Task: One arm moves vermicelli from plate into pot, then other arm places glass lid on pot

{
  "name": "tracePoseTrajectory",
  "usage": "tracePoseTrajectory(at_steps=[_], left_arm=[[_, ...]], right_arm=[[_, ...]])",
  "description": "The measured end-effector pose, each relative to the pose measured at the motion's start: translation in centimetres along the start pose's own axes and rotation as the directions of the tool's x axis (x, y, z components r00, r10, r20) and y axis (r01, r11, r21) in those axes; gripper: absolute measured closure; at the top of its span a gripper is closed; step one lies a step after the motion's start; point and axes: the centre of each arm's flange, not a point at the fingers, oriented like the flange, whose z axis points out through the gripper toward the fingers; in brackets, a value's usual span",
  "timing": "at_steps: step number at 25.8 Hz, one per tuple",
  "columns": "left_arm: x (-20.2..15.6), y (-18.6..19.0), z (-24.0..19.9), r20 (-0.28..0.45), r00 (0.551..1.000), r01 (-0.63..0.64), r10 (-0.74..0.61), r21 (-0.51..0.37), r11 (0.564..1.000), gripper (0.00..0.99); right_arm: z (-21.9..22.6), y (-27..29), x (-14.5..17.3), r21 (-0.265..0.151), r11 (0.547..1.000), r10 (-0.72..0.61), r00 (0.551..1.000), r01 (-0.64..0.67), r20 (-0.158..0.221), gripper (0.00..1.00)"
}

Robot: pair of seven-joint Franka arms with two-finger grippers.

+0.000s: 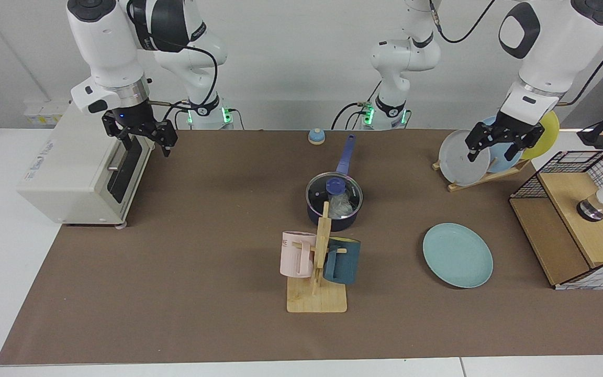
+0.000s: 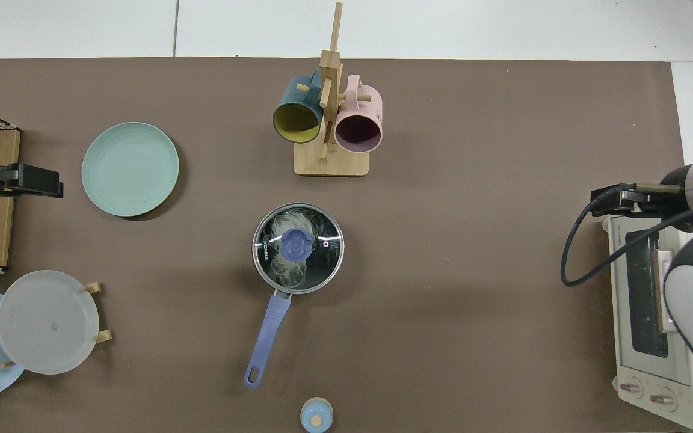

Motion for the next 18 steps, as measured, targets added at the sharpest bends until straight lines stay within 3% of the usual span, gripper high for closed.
tracePoseTrajectory(at_steps=[6,9,18], left_arm=[[0.0,0.0,0.0,0.0,1.0,0.0,0.0,0.0,1.0,0.0],[0.0,0.0,0.0,0.0,1.0,0.0,0.0,0.0,1.0,0.0],[0.0,0.0,0.0,0.0,1.0,0.0,0.0,0.0,1.0,0.0]], right_arm=[[-1.5,-0.3,1.4,0.016,1.0,-0.004,1.0,0.005,-0.007,0.0],[-1.4,-0.3,1.9,0.036,0.999,0.0,1.0,0.0,0.0,0.0],[-0.5,0.9,2.1,0.035,0.999,-0.011,0.999,0.01,0.039,0.0]])
